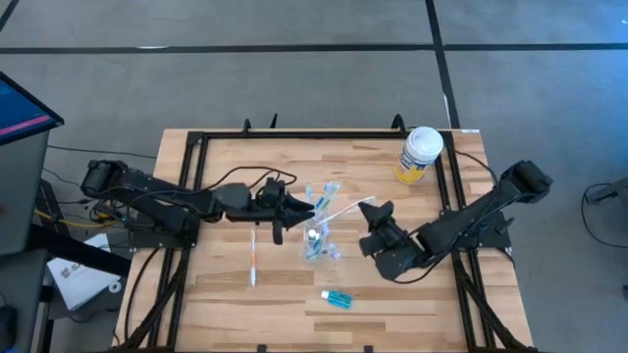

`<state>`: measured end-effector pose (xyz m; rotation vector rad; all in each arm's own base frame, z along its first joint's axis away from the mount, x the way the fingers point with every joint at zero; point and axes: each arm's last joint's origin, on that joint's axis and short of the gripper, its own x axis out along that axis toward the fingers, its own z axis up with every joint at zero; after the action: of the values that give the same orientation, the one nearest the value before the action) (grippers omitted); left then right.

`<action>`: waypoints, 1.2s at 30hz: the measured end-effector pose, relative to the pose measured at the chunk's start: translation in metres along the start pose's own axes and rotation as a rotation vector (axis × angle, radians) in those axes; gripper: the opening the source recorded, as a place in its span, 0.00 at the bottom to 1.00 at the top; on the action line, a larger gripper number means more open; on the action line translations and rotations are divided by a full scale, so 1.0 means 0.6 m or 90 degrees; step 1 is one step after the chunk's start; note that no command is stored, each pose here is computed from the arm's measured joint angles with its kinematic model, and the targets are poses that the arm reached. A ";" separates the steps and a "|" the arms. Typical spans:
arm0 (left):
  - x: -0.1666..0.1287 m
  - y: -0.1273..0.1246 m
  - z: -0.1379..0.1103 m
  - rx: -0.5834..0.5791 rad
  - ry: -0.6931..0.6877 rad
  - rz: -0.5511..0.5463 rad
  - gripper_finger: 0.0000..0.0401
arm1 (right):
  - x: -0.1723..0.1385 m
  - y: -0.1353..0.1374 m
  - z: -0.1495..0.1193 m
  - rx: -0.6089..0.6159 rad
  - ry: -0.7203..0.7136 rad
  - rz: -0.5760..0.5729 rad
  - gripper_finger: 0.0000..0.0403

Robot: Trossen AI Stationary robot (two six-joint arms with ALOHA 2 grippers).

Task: Pick & Place toothbrushing station
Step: Put the top orange toothbrush into the transparent organizer

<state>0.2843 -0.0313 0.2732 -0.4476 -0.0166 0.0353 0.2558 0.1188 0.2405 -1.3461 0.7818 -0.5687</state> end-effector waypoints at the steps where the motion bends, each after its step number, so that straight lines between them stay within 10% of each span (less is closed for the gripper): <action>1: 0.000 0.004 -0.001 -0.014 0.008 0.003 0.27 | 0.001 0.002 0.008 -0.003 -0.001 0.000 0.00; 36: 0.020 0.021 -0.019 -0.190 0.089 -0.070 0.46 | -0.016 -0.048 0.064 0.056 -0.062 0.008 0.00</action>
<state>0.2959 -0.0244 0.2572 -0.7460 0.0922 -0.1089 0.2819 0.1458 0.2723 -1.2774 0.6769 -0.5182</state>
